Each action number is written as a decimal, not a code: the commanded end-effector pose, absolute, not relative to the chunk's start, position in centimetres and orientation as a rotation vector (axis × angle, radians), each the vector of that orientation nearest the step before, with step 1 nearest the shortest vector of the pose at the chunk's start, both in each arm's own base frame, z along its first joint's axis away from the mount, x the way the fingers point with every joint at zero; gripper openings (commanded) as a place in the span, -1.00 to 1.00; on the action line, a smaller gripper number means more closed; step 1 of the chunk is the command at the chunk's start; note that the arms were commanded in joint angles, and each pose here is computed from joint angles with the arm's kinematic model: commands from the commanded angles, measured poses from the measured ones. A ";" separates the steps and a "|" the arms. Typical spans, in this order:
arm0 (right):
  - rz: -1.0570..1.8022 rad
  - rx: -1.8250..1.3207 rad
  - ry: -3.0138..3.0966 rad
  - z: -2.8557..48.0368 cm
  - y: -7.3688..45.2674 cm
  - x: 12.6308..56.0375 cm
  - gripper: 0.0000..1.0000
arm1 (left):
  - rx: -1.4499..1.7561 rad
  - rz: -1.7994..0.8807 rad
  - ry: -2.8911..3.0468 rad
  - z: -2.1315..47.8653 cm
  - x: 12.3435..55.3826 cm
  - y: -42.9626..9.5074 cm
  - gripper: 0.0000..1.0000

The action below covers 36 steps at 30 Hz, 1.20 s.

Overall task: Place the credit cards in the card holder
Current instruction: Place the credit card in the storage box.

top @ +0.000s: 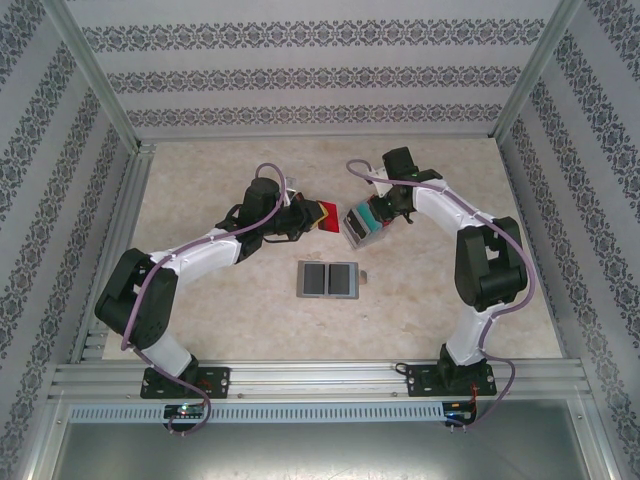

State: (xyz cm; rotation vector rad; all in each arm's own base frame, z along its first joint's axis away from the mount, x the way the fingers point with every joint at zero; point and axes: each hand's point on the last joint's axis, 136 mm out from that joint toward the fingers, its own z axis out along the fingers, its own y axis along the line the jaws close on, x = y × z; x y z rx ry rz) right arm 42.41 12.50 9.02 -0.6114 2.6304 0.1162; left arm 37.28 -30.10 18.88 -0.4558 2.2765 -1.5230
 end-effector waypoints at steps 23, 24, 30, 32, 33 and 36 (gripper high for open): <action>1.467 0.162 2.337 22.6 23.9 34.9 -0.06 | -0.267 -1.747 2.045 23.9 37.1 -32.0 -1.00; 1.481 0.180 2.328 22.7 24.0 35.0 -0.07 | -0.268 -1.747 2.044 23.9 37.1 -31.9 -1.00; 1.607 0.192 2.273 23.4 25.0 35.4 -0.11 | -0.262 -1.783 2.023 24.6 37.2 -32.3 -1.00; 1.648 0.182 2.250 23.8 25.3 35.5 -0.12 | -0.274 -1.781 2.030 24.4 37.3 -32.3 -1.00; 1.640 0.193 2.252 23.7 25.1 35.6 -0.14 | -0.279 -1.778 2.040 24.3 37.3 -32.4 -1.00; 1.515 0.345 2.208 23.2 21.9 36.5 -0.18 | -0.297 -1.773 2.038 24.1 37.3 -32.2 -1.00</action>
